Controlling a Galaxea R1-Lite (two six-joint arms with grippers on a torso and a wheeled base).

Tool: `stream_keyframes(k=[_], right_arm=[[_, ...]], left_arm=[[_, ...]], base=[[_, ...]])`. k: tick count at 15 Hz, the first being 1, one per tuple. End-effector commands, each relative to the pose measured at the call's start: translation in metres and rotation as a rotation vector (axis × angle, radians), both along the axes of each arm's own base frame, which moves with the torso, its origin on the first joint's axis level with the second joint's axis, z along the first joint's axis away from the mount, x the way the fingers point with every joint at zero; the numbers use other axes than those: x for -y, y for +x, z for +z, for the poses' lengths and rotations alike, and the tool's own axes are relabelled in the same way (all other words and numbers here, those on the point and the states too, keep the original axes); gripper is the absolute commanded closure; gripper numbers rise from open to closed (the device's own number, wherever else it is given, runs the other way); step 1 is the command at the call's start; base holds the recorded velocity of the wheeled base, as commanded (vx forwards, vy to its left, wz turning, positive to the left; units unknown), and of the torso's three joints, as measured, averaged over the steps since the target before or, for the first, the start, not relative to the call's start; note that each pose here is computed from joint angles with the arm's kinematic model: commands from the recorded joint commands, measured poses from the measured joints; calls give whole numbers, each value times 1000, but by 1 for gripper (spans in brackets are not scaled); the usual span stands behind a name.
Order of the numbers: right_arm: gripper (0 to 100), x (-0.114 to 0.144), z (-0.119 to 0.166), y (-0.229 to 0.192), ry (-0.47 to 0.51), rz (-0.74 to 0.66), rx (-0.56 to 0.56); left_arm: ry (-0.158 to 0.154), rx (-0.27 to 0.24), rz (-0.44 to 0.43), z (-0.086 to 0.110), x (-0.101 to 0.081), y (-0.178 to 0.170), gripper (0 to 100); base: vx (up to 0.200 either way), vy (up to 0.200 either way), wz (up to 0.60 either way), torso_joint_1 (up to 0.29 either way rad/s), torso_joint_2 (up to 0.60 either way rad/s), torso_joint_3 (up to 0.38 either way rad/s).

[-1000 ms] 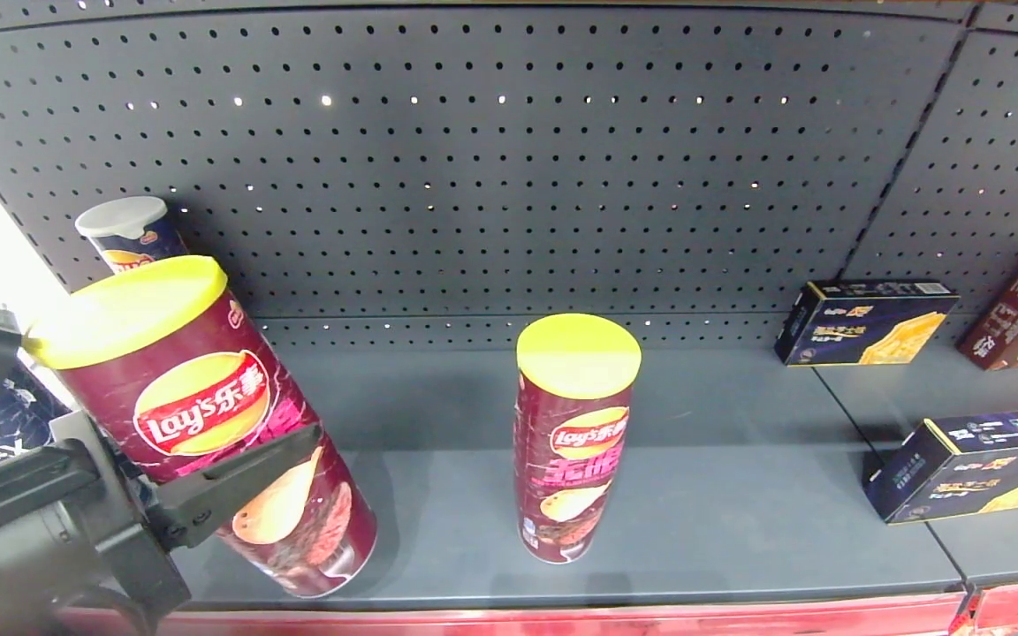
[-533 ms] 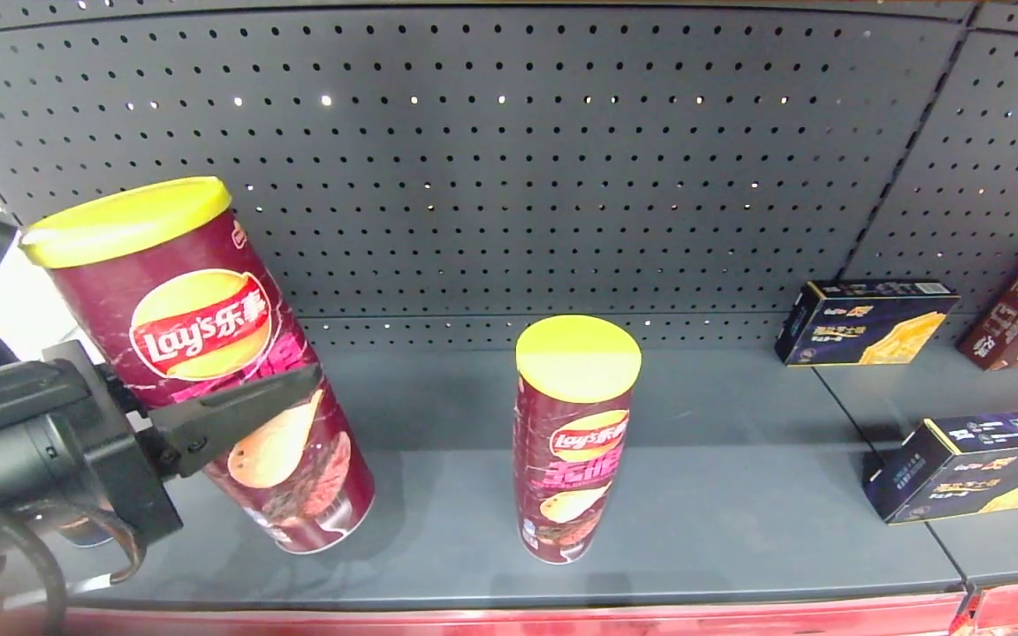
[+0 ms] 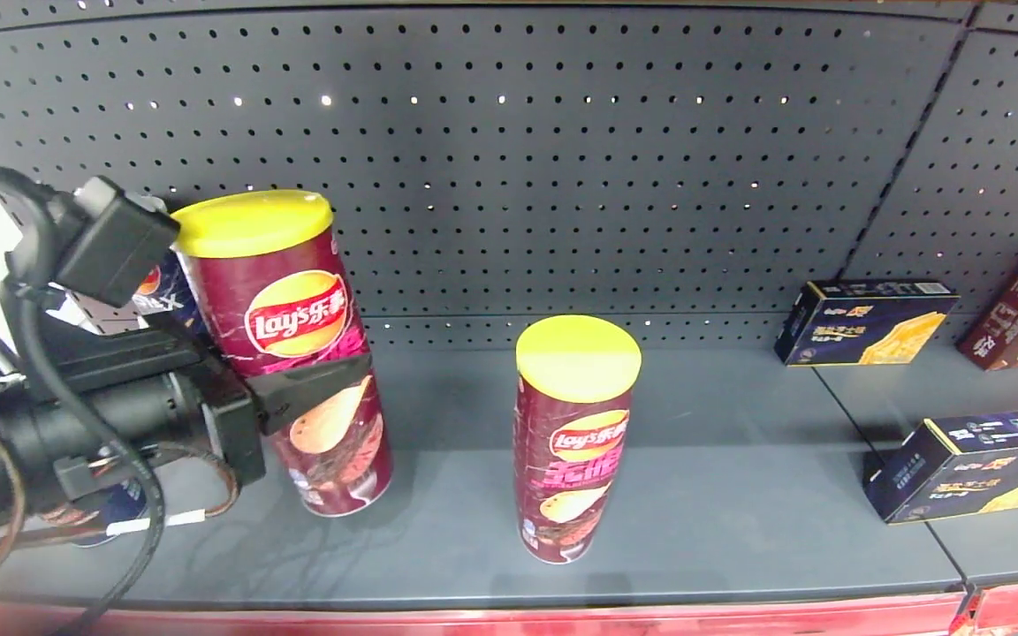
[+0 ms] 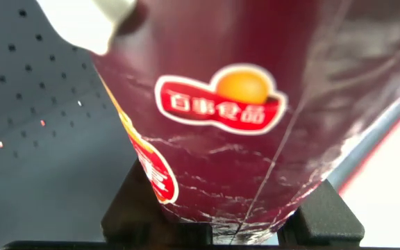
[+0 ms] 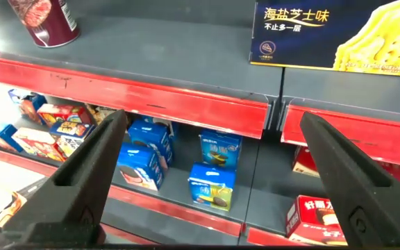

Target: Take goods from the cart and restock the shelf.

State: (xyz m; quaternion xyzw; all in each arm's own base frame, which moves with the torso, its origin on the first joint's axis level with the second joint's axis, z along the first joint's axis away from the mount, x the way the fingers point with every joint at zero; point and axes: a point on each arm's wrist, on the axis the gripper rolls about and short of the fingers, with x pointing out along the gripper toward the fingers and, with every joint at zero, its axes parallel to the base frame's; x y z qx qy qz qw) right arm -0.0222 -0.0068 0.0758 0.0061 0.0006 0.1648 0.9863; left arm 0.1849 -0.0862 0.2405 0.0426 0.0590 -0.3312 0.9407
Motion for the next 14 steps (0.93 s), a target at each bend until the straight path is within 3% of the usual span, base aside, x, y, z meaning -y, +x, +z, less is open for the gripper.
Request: stream_keyframes(k=[1, 4, 6, 8, 14], right_arm=[[0, 0, 0, 0, -1, 0, -2], [0, 0, 0, 0, -1, 0, -2], [0, 0, 0, 0, -1, 0, -2], [0, 0, 0, 0, -1, 0, -2], [0, 0, 0, 0, -1, 0, -2]], left_arm=[[27, -43, 15, -15, 9, 40, 100], [31, -37, -11, -30, 24, 70, 100], [9, -3, -93, -30, 40, 86, 100], [40, 39, -140, -29, 50, 105, 100], [24, 69, -223, -31, 69, 144, 100]], base=[[0, 0, 0, 0, 0, 0], [0, 0, 0, 0, 0, 0], [0, 0, 0, 0, 0, 0], [0, 0, 0, 0, 0, 0], [0, 0, 0, 0, 0, 0]])
